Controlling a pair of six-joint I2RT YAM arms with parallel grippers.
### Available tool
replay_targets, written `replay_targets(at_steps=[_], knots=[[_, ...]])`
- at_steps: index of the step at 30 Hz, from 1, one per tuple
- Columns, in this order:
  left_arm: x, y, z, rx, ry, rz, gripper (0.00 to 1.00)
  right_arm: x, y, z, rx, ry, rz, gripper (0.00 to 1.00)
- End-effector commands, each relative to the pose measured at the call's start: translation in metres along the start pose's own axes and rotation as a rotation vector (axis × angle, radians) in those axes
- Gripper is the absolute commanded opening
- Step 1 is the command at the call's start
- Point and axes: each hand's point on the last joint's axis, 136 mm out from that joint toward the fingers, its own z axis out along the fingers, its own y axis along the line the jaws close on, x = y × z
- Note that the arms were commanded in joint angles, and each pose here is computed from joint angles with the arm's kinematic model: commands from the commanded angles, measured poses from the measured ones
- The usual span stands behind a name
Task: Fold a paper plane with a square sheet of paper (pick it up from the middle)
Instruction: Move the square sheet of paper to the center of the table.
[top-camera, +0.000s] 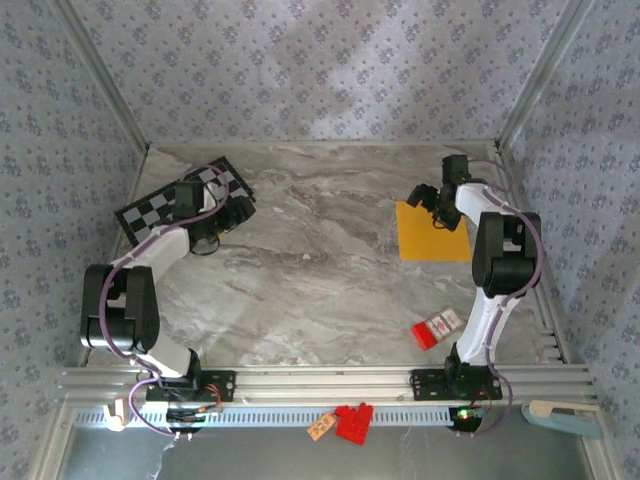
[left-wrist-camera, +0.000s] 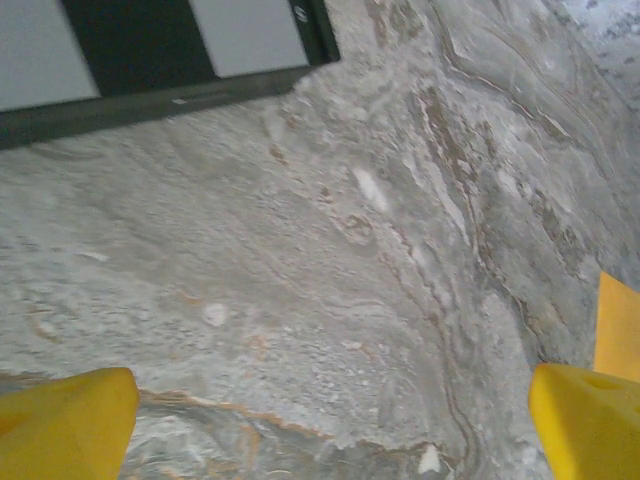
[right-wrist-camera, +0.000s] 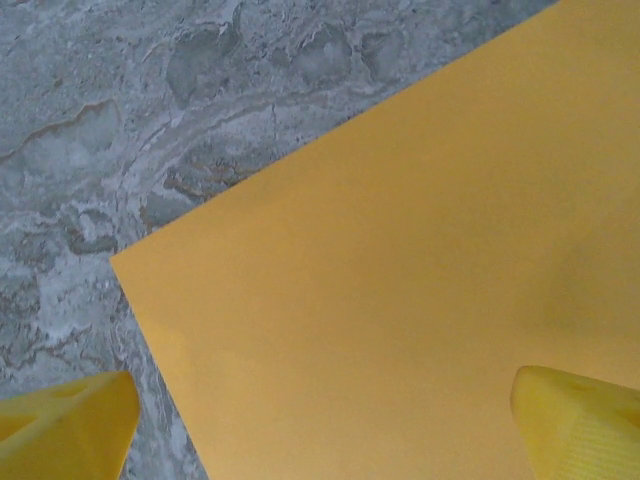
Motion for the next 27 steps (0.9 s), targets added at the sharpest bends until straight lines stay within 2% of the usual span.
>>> replay_targets(at_steps=[1,9,15,24,27], knots=[[0.001,-0.018,0.006,0.048,0.032,-0.003,1.0,0.016,0.001,0.012,0.027,0.086,0.031,0.97],[0.012,-0.023,0.016,0.04,0.079,-0.007,0.99,0.049,0.042,0.03,0.0,0.168,-0.006,0.95],[0.019,-0.02,0.02,0.015,0.098,-0.023,0.99,0.099,0.101,0.039,-0.048,0.207,-0.013,0.95],[0.018,-0.007,0.024,-0.066,0.102,-0.066,0.99,0.192,0.2,0.024,-0.179,0.262,0.036,0.95],[0.021,-0.01,0.024,-0.072,0.117,-0.08,0.99,0.195,0.23,0.004,-0.265,0.264,-0.004,0.93]])
